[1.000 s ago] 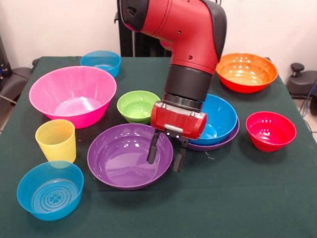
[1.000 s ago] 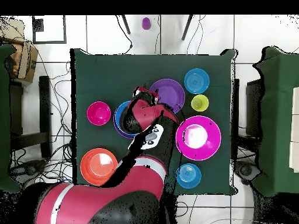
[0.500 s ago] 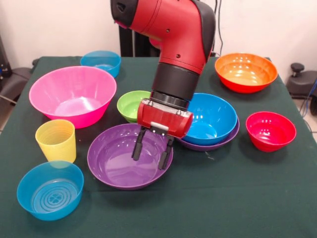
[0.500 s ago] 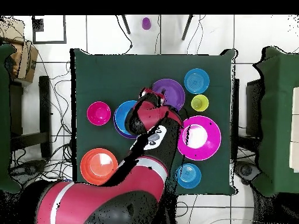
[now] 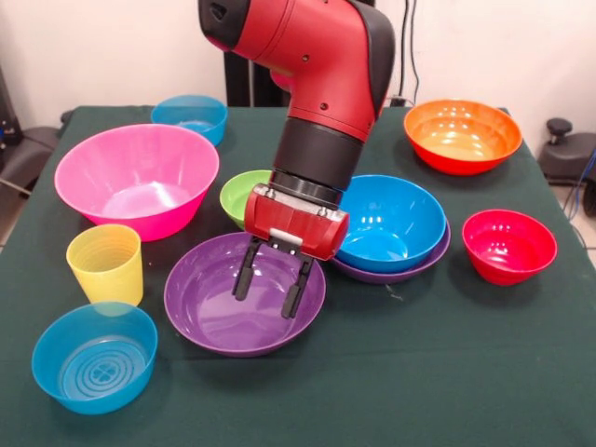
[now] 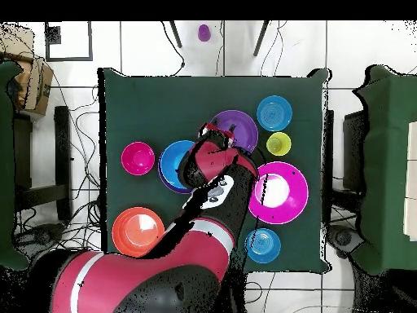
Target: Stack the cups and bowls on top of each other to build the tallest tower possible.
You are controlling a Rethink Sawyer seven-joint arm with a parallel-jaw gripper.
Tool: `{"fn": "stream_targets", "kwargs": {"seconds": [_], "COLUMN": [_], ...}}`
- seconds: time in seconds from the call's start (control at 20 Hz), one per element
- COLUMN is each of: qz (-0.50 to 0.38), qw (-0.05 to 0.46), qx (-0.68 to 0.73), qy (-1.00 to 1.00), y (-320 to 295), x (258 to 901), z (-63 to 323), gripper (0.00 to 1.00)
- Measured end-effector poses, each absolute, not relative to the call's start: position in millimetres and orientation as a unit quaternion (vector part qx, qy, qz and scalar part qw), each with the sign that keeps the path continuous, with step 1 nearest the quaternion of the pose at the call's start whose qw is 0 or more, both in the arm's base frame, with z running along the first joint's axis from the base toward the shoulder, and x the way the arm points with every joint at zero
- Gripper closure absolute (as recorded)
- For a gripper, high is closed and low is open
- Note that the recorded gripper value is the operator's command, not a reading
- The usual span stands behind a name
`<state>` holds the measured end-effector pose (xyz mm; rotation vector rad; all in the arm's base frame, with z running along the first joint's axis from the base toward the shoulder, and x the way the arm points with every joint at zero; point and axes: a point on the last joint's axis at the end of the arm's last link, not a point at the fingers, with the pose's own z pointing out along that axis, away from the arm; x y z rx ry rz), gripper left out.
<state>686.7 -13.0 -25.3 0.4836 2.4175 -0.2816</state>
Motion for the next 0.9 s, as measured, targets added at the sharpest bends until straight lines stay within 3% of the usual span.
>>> {"fn": "stream_targets", "kwargs": {"seconds": [0.35,0.4,0.9], "qz": [-0.107,-0.107,-0.107], "qw": [0.324,0.324,0.326], "qx": [0.185,0.185,0.185], "qy": [0.922,0.922,0.921], "y": [-13.2,-13.2,-13.1], "x": [686.8,686.8,688.1], "z": [-25.2,-25.2,-22.9], "gripper": [0.00,1.00,1.00]}}
